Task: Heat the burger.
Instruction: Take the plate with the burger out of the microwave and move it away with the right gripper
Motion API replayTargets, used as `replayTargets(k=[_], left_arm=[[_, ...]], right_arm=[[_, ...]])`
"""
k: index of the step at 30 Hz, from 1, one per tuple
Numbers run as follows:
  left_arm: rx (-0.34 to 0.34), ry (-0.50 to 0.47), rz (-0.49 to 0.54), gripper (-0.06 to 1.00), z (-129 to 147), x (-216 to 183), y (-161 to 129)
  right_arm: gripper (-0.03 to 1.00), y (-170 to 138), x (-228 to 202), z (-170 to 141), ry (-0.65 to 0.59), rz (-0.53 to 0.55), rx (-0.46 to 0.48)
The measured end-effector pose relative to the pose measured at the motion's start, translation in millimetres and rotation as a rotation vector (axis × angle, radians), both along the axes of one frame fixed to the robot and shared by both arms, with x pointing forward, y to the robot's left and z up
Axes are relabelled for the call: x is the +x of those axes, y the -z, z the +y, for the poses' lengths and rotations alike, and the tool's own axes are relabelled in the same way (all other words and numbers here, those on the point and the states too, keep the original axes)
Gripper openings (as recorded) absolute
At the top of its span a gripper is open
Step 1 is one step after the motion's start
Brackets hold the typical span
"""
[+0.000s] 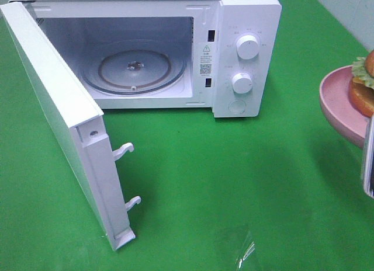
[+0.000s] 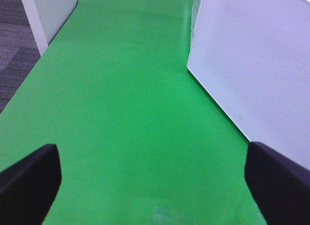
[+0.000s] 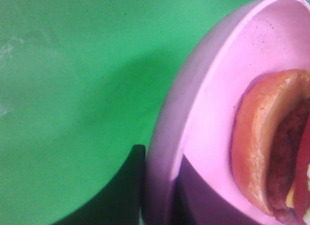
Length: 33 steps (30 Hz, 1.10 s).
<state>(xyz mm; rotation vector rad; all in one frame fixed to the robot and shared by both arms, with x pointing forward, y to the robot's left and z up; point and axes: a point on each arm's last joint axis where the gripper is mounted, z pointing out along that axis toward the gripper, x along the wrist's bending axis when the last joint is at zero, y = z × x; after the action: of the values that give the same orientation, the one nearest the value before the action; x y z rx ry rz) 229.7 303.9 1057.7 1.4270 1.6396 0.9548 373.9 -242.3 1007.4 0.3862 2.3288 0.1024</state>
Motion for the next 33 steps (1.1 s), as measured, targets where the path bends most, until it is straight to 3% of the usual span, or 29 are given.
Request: replayTargets(k=[4, 12, 15, 17, 33], left_arm=[[0.0, 0.0, 0.0, 0.94, 0.0, 0.0, 0.0], [0.0, 0.0, 0.0, 0.94, 0.0, 0.0, 0.0], [0.0, 0.0, 0.0, 0.94, 0.0, 0.0, 0.0], [0.0, 0.0, 0.0, 0.94, 0.0, 0.0, 0.0], [0.0, 0.0, 0.0, 0.94, 0.0, 0.0, 0.0]], right_arm=[[0.11, 0.2, -0.4, -2.7, 0.052, 0.002, 0.011], [0.11, 14.4, 4.8, -7.6, 0.325, 0.061, 0.015], [0.11, 15.5, 5.7, -7.7, 0.352, 0.058, 0.019], [0.11, 15.2, 10.4, -7.5, 0.461, 0.025, 0.062], [0.11, 13.1, 8.4, -13.9, 0.703, -0.034, 0.175]])
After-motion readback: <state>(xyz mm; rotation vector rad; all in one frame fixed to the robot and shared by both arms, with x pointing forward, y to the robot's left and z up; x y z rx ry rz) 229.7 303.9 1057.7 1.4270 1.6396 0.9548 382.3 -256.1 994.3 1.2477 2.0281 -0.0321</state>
